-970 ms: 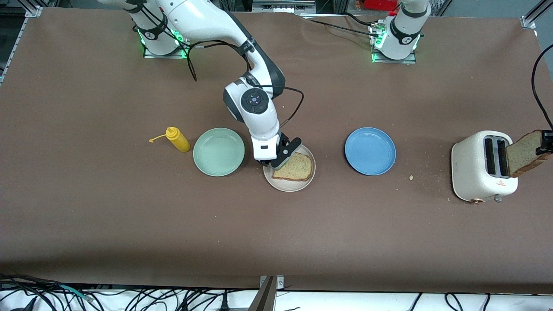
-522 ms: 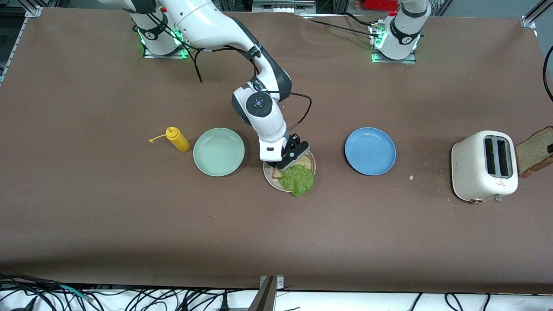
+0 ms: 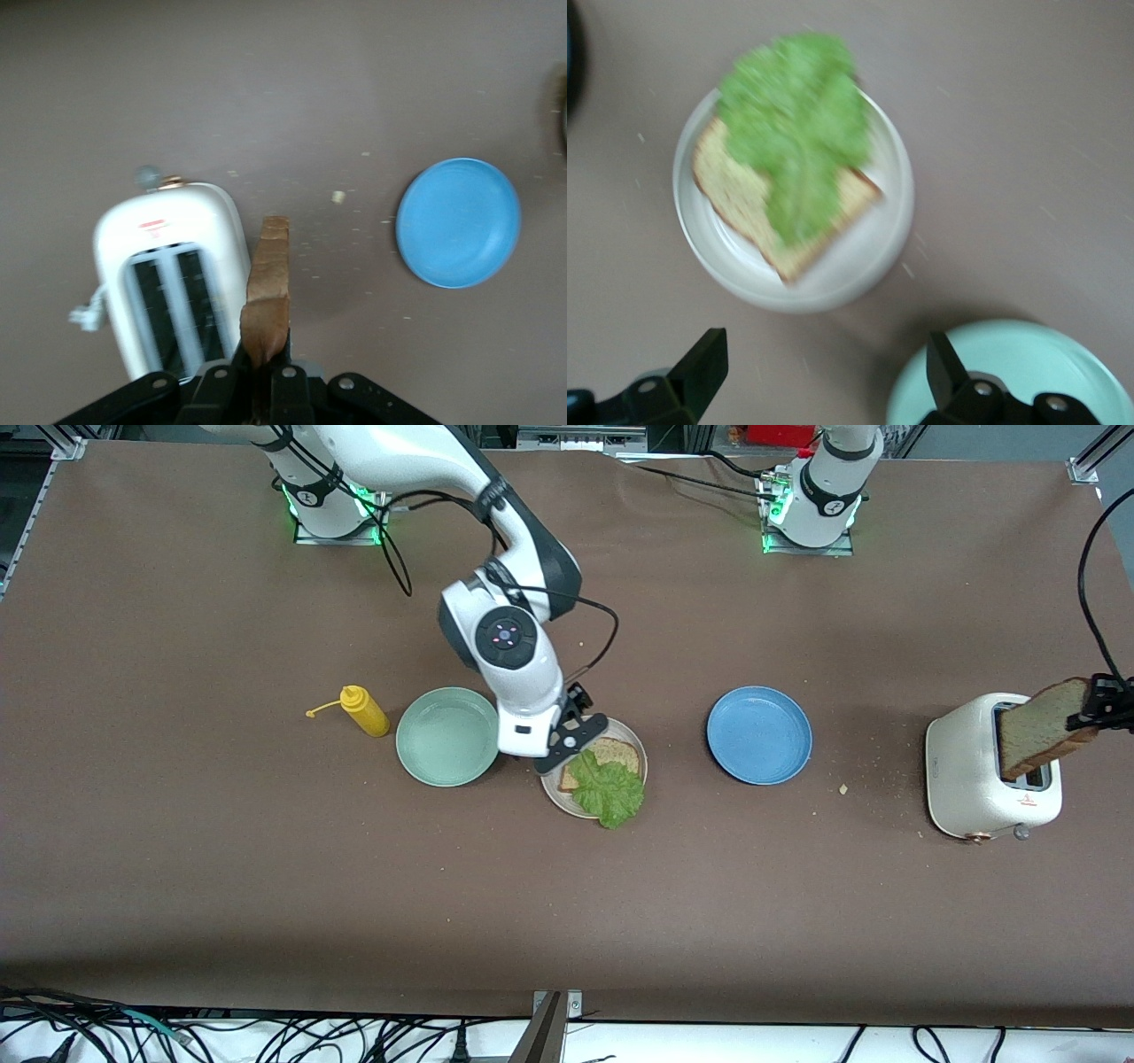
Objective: Make sandwich in beige plate with both arms
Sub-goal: 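Lower the lettuce onto the bread and open the right gripper, then withdraw the right gripper while the left gripper carries bread toward the plate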
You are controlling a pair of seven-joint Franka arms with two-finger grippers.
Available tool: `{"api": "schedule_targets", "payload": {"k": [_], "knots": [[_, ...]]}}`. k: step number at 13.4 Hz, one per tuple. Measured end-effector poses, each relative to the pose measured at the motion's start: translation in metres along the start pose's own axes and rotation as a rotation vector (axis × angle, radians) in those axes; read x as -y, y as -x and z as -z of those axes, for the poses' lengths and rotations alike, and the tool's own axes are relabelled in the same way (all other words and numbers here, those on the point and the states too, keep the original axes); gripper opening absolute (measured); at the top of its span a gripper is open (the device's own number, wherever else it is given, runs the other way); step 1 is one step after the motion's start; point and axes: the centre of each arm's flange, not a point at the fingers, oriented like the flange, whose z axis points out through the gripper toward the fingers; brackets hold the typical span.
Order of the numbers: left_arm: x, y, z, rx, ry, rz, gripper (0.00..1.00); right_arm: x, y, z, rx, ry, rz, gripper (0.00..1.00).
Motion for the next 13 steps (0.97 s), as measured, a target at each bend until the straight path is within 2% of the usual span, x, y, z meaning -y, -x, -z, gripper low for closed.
{"api": "schedule_targets", "payload": {"k": [3, 5, 8, 10, 11, 13], "knots": [[-0.054, -0.027, -0.024, 0.040, 0.149, -0.024, 0.09, -0.065, 0.029, 0.057, 0.117, 0.027, -0.102, 1.00], [-0.090, -0.047, -0.049, 0.084, 0.256, 0.027, 0.09, -0.111, 0.045, 0.082, 0.150, 0.050, -0.175, 1.00], [-0.146, -0.081, -0.097, 0.146, 0.418, 0.075, 0.09, -0.164, 0.061, 0.104, 0.158, 0.078, -0.222, 1.00], [-0.162, -0.095, -0.129, 0.169, 0.533, 0.097, 0.09, -0.191, 0.071, 0.118, 0.153, 0.092, -0.262, 1.00], [-0.168, -0.100, -0.141, 0.189, 0.565, 0.130, 0.09, -0.204, 0.079, 0.130, 0.151, 0.092, -0.285, 1.00], [-0.186, -0.107, -0.153, 0.244, 0.578, 0.233, 0.09, -0.227, 0.100, 0.159, 0.155, 0.079, -0.331, 1.00]]}}
